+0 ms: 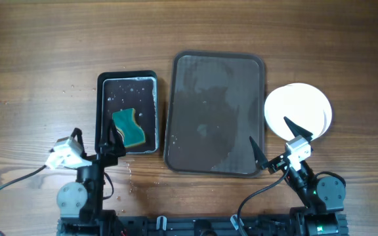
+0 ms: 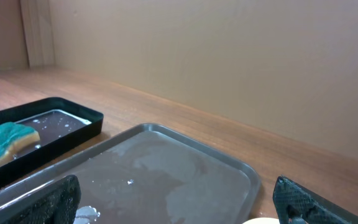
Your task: Clean dirty plates on tray and stack at the side
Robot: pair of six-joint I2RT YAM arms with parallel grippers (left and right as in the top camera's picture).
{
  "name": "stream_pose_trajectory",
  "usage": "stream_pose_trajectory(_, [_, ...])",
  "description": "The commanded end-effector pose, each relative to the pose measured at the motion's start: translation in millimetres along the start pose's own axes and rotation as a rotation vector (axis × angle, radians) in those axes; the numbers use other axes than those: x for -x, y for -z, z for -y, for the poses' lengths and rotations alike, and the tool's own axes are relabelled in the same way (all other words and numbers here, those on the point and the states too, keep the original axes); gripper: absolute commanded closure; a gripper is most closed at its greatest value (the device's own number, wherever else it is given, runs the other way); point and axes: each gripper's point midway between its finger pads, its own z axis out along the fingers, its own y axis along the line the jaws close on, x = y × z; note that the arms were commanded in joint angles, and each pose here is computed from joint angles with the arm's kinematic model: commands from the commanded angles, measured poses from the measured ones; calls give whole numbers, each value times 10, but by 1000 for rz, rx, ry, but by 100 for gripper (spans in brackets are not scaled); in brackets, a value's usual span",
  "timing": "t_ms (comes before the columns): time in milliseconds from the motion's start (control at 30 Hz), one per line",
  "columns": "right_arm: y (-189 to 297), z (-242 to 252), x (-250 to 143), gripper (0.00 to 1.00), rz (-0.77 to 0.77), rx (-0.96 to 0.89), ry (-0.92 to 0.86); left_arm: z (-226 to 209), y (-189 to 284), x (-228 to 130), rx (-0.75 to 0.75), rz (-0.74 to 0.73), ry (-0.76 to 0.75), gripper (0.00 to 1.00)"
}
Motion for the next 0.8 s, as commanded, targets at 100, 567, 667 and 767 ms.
stream_pose_trajectory(100, [6,18,22,0,10,-9,10,-177,-115,-348,21,-24,-5,0])
stream_pose_trajectory(567, [6,18,22,0,10,-9,10,-172,-136,-343,9,0,-3,0])
stream_pose_trajectory(667, [6,18,22,0,10,-9,10,-173,-136,-345,9,0,-3,0])
stream_pose_trajectory(767, [6,18,22,0,10,-9,10,-173,-136,-346,9,-1,-3,0])
